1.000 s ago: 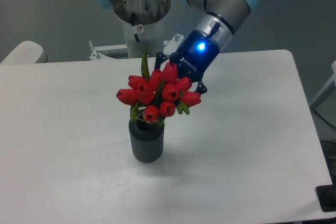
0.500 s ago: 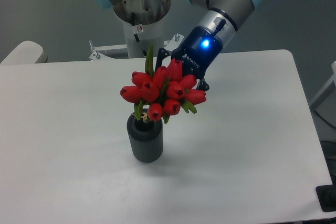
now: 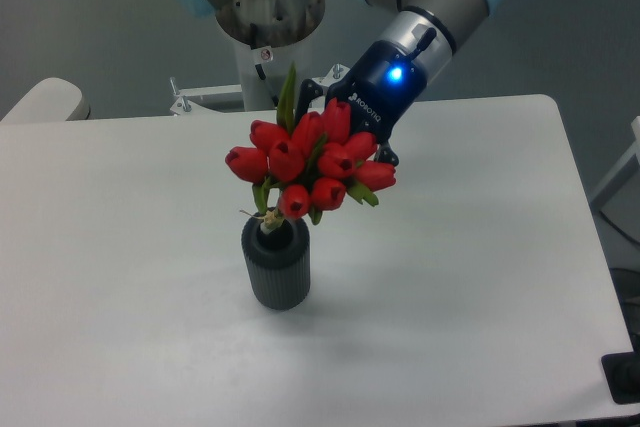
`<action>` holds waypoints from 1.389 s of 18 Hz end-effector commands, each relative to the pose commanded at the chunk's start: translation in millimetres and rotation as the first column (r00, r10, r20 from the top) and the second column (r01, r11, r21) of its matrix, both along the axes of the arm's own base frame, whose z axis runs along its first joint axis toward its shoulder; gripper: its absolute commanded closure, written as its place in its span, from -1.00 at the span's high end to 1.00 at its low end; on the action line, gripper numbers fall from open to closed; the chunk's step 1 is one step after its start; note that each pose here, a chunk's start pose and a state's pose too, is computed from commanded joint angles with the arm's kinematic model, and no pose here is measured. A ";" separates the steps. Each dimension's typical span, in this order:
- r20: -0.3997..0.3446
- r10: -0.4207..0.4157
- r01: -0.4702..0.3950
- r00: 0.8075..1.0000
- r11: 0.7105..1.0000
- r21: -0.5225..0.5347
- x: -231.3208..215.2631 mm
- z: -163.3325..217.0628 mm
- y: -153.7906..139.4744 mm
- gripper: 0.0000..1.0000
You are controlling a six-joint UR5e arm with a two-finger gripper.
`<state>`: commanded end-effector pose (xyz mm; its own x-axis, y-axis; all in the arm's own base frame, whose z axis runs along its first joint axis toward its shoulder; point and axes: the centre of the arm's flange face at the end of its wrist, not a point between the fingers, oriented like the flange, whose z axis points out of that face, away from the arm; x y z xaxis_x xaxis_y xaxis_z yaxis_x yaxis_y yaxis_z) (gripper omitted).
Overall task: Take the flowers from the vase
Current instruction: 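Lift the gripped tulips straight up out of the grey vase, then carry the tulip bouquet away from the vase and hold it aloft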
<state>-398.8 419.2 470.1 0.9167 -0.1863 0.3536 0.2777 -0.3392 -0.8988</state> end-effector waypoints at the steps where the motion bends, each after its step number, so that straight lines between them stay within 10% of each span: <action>1: -0.003 0.002 -0.002 1.000 1.000 0.001 -1.7 1.9 -0.2 -0.34; 17: -0.052 0.066 -0.065 0.996 0.998 0.019 -91.0 29.7 4.9 -0.34; 25: -0.219 0.088 -0.077 0.972 0.995 0.059 -172.3 -0.1 -13.3 -0.34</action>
